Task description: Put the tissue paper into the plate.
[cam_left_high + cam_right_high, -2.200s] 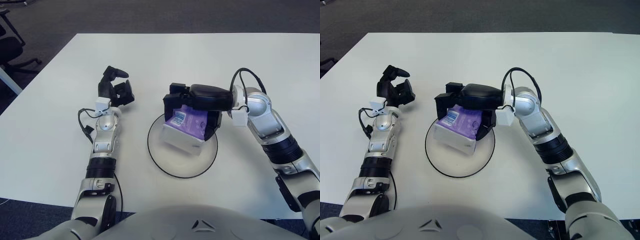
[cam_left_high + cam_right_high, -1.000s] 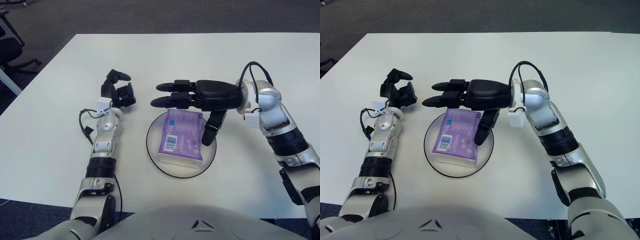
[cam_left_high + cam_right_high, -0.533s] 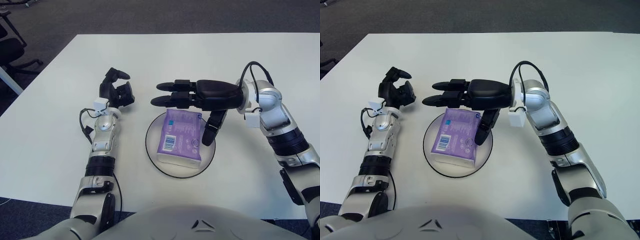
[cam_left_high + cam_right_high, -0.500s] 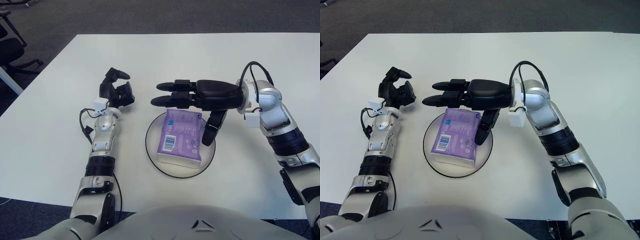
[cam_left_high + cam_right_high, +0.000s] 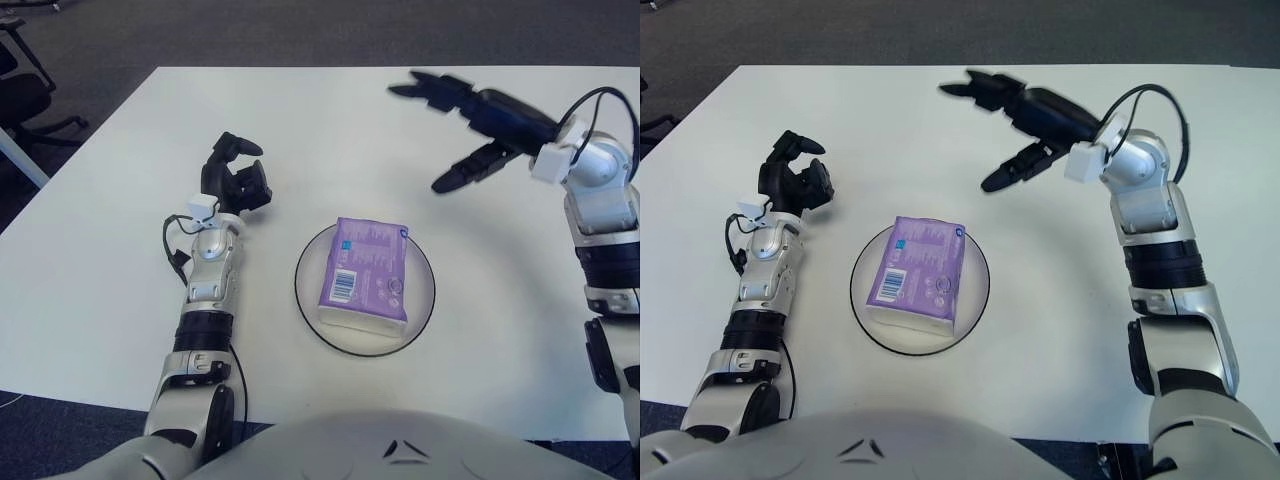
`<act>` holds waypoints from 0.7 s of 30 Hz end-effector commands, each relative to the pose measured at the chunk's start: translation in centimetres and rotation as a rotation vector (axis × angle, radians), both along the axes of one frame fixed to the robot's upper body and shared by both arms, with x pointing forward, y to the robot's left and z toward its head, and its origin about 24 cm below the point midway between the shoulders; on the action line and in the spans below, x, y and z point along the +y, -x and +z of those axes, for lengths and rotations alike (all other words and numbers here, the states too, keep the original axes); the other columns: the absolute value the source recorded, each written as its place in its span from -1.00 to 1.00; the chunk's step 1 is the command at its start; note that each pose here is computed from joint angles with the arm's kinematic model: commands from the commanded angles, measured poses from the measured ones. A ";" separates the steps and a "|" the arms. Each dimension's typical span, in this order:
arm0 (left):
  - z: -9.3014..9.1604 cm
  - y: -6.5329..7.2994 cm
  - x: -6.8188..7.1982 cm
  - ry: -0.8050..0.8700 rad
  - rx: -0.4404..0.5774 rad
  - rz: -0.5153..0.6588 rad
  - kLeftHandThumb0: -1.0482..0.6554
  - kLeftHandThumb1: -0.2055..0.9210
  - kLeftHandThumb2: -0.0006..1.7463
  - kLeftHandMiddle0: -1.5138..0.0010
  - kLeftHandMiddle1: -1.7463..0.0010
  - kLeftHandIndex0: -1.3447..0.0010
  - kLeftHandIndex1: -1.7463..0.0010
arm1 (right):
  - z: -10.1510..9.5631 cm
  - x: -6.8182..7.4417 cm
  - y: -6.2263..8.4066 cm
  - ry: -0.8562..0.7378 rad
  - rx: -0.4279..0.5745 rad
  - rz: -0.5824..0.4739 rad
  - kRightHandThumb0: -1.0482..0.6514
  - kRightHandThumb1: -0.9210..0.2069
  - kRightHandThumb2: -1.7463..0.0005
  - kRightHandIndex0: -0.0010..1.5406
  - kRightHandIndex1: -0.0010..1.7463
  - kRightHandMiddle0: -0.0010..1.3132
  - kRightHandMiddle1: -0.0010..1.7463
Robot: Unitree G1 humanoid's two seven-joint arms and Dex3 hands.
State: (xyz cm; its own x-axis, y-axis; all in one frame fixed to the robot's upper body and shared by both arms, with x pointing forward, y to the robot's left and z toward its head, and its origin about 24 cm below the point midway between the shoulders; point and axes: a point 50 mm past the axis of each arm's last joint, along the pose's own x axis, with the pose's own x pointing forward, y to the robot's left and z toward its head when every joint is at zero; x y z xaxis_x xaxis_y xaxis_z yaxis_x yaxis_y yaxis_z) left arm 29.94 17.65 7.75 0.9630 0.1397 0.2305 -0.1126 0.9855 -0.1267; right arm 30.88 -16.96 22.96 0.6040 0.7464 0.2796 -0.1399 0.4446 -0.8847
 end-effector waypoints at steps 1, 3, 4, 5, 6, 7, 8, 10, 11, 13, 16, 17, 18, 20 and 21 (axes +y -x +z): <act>-6.3 3.5 -0.3 0.062 0.228 0.014 -0.29 0.14 0.34 -0.71 -1.00 0.22 -1.00 | -1.9 0.3 -0.9 -0.201 0.072 -0.048 -0.91 -0.97 0.79 -0.74 -0.95 -1.00 -0.31; -6.2 3.6 -0.2 0.062 0.225 0.013 -0.29 0.14 0.34 -0.72 -1.00 0.22 -1.00 | -2.3 0.4 -1.0 -0.249 0.081 -0.069 -0.88 -0.96 0.80 -0.73 -0.94 -1.00 -0.26; -6.2 3.6 -0.2 0.063 0.223 0.013 -0.29 0.14 0.34 -0.72 -1.00 0.22 -1.00 | -2.5 0.4 -1.1 -0.267 0.082 -0.078 -0.86 -0.95 0.81 -0.73 -0.94 -1.00 -0.25; -6.1 3.6 -0.2 0.063 0.220 0.013 -0.29 0.14 0.34 -0.72 -1.00 0.22 -1.00 | -2.9 0.3 -1.1 -0.293 0.083 -0.094 -0.84 -0.95 0.81 -0.72 -0.94 -1.00 -0.23; -6.0 3.7 -0.2 0.063 0.219 0.013 -0.29 0.14 0.34 -0.71 -1.00 0.22 -1.00 | -3.1 0.3 -1.2 -0.309 0.085 -0.106 -0.80 -0.95 0.81 -0.71 -0.94 -1.00 -0.22; -5.9 3.7 -0.2 0.064 0.216 0.012 -0.29 0.14 0.34 -0.71 -1.00 0.22 -1.00 | -3.3 0.2 -1.3 -0.324 0.087 -0.118 -0.79 -0.94 0.81 -0.71 -0.93 -1.00 -0.22; -5.9 3.7 -0.2 0.064 0.215 0.012 -0.29 0.14 0.34 -0.71 -1.00 0.22 -1.00 | -3.5 0.2 -1.3 -0.334 0.088 -0.127 -0.76 -0.95 0.81 -0.70 -0.93 -1.00 -0.21; -5.8 3.7 -0.2 0.065 0.211 0.010 -0.29 0.14 0.34 -0.71 -1.00 0.22 -1.00 | -3.8 0.0 -1.4 -0.361 0.094 -0.154 -0.72 -0.95 0.80 -0.69 -0.93 -1.00 -0.22; -5.7 3.8 -0.2 0.065 0.208 0.009 -0.29 0.14 0.34 -0.71 -1.00 0.22 -1.00 | -4.0 -0.1 -1.5 -0.376 0.104 -0.173 -0.69 -0.96 0.80 -0.69 -0.93 -1.00 -0.23; -5.6 3.8 -0.2 0.063 0.203 0.008 -0.29 0.14 0.34 -0.71 -1.00 0.22 -1.00 | -4.2 -0.2 -1.6 -0.396 0.124 -0.202 -0.66 -0.98 0.78 -0.68 -0.92 -1.00 -0.26; -5.5 3.9 -0.2 0.056 0.200 0.007 -0.29 0.14 0.34 -0.71 -1.00 0.22 -1.00 | -4.5 -0.2 -1.7 -0.423 0.154 -0.228 -0.61 -0.99 0.75 -0.66 -0.91 -1.00 -0.30; -5.4 3.9 -0.3 0.053 0.199 0.006 -0.29 0.14 0.34 -0.71 -1.00 0.22 -1.00 | -4.6 -0.3 -1.7 -0.433 0.163 -0.235 -0.59 -0.98 0.72 -0.66 -0.91 -1.00 -0.31; -5.4 3.9 -0.3 0.051 0.198 0.006 -0.29 0.14 0.34 -0.71 -1.00 0.22 -1.00 | -4.7 -0.3 -1.7 -0.440 0.168 -0.240 -0.57 -0.98 0.69 -0.65 -0.91 -1.00 -0.32; -5.4 3.9 -0.3 0.048 0.197 0.005 -0.29 0.14 0.34 -0.71 -1.00 0.23 -1.00 | -4.8 -0.3 -1.7 -0.446 0.174 -0.246 -0.55 -0.98 0.67 -0.65 -0.91 -1.00 -0.32; -5.4 3.9 -0.3 0.047 0.197 0.004 -0.29 0.14 0.34 -0.71 -1.00 0.23 -1.00 | -4.8 -0.3 -1.7 -0.447 0.175 -0.249 -0.55 -0.99 0.64 -0.64 -0.91 -1.00 -0.32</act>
State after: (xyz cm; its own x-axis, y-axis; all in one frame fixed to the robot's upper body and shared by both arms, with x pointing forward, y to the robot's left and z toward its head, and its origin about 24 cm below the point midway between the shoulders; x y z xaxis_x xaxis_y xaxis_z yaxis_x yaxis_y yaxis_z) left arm 29.21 17.66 8.43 0.9563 0.1227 0.2653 -0.0918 0.9878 -0.1259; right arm 32.66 -16.88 18.20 0.7967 0.4524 0.4007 -0.1345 0.7792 -0.6122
